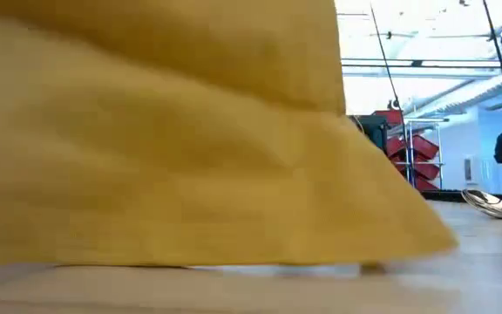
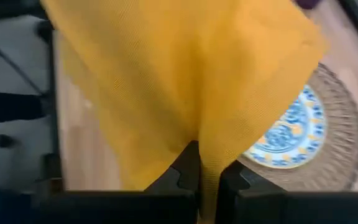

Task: Set table place
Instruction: Fold the yellow table napkin

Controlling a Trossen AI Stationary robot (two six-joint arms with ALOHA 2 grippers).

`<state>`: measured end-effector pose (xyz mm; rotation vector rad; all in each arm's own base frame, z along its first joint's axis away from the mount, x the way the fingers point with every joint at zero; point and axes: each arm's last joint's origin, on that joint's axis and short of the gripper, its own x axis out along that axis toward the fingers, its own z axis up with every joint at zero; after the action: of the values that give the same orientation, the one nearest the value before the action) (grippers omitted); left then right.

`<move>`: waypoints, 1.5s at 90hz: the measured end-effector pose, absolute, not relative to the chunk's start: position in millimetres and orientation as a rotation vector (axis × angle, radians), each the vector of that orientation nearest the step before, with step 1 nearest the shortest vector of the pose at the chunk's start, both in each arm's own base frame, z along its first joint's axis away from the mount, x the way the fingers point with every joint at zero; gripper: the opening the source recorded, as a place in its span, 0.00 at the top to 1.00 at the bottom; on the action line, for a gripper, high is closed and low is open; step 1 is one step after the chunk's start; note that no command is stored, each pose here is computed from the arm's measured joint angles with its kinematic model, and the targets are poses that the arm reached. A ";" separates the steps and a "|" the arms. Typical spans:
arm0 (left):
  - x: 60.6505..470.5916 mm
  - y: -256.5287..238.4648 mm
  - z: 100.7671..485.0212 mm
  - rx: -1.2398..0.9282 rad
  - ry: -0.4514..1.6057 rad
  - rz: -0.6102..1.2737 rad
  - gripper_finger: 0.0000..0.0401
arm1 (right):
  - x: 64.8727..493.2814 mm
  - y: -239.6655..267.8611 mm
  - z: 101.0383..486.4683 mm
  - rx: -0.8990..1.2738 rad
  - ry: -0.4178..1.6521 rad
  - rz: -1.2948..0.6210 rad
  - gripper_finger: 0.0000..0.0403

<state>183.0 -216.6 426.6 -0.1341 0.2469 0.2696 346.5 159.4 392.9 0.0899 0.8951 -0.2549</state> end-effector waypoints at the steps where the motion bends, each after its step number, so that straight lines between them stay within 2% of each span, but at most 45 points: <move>1: 182.8 -215.2 425.0 -0.131 0.255 0.279 1.00 | 348.4 157.6 391.6 0.086 0.899 -0.258 1.00; 26: 177.9 -191.7 404.9 -0.070 0.359 0.428 1.00 | 384.6 119.9 364.6 0.046 0.991 -0.305 1.00; 49: 180.3 -193.7 375.8 -0.066 0.402 0.455 1.00 | 403.9 122.9 331.1 0.046 1.105 -0.279 1.00; 66: 180.5 -201.4 344.7 -0.148 0.440 0.448 1.00 | 400.4 137.0 328.9 0.092 1.120 -0.248 1.00; 85: 185.0 -212.4 329.8 -0.227 0.403 0.410 1.00 | 397.4 154.8 323.8 0.130 1.125 -0.245 1.00; 99: 193.4 -224.1 316.3 -0.229 0.398 0.401 1.00 | 399.1 171.4 300.9 0.154 1.166 -0.252 1.00; 125: 207.9 -258.1 256.4 -0.203 0.477 0.447 1.00 | 379.3 200.3 242.7 0.171 1.260 -0.369 1.00; 135: 208.5 -261.7 245.0 -0.213 0.514 0.464 1.00 | 374.5 207.7 225.0 0.170 1.268 -0.367 0.98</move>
<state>208.5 -261.7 245.0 -0.2133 0.5137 0.4638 374.5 207.7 225.0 0.1699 1.2675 -0.3669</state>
